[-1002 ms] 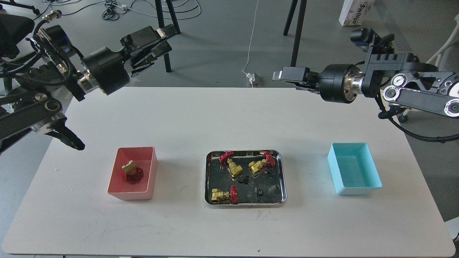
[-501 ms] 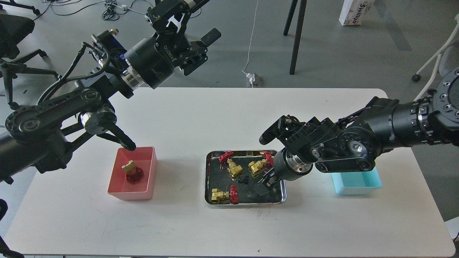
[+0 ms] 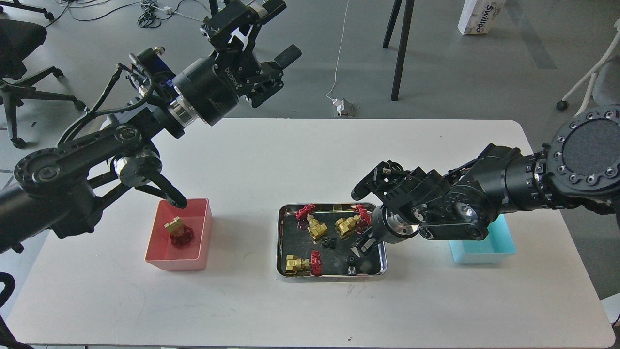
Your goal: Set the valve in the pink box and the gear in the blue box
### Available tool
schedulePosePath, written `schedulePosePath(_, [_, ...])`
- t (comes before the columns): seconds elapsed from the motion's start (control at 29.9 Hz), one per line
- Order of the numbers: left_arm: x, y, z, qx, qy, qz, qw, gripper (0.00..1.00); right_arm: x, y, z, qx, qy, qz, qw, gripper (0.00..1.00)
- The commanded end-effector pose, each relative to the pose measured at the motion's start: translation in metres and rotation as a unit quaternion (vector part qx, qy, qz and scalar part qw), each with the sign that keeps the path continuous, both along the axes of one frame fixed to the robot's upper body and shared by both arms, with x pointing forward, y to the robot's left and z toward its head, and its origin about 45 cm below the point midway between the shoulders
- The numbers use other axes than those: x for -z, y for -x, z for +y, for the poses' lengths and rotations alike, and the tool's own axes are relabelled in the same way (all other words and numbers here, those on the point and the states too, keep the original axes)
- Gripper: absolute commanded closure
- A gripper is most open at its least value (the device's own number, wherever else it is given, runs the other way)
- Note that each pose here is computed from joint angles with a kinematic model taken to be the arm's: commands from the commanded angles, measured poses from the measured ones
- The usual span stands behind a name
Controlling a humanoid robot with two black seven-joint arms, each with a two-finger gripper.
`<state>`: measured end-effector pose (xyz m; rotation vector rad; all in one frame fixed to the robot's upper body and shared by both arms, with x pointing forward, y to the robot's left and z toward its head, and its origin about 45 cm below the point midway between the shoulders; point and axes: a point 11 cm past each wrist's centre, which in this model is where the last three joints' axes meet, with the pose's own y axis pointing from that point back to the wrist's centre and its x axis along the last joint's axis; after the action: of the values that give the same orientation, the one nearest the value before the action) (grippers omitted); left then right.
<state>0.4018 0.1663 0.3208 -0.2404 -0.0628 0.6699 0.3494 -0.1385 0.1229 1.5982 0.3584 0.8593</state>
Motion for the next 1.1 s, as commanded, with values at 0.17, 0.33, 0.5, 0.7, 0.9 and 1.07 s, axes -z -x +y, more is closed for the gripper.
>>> schedulePosePath(0.17, [0.008, 0.001, 0.002, -0.002, 0.0, 0.009, 1.0, 0.11, -0.011, 0.002, 0.011, 0.035, -0.031, 0.019, 0.999, 0.38])
schedulePosePath(0.33, [0.01, 0.0, 0.0, -0.004, 0.0, 0.011, 1.0, 0.11, -0.011, 0.011, 0.014, 0.027, -0.032, 0.034, 0.999, 0.37])
schedulePosePath(0.5, [0.015, 0.001, 0.002, -0.006, -0.001, 0.017, 1.0, 0.11, -0.006, 0.015, 0.011, 0.028, -0.028, 0.041, 0.998, 0.37])
schedulePosePath(0.7, [0.021, -0.001, 0.006, -0.012, -0.004, 0.022, 1.0, 0.1, -0.006, 0.014, 0.01, 0.026, -0.026, 0.041, 0.999, 0.38])
schedulePosePath(0.9, [0.025, 0.0, 0.002, -0.009, -0.002, 0.027, 1.0, 0.1, -0.005, 0.019, 0.013, 0.023, -0.041, 0.056, 0.997, 0.38])
schedulePosePath(1.07, [0.028, -0.001, 0.004, -0.012, -0.003, 0.029, 0.999, 0.09, 0.005, 0.023, 0.012, 0.03, -0.05, 0.065, 0.996, 0.38])
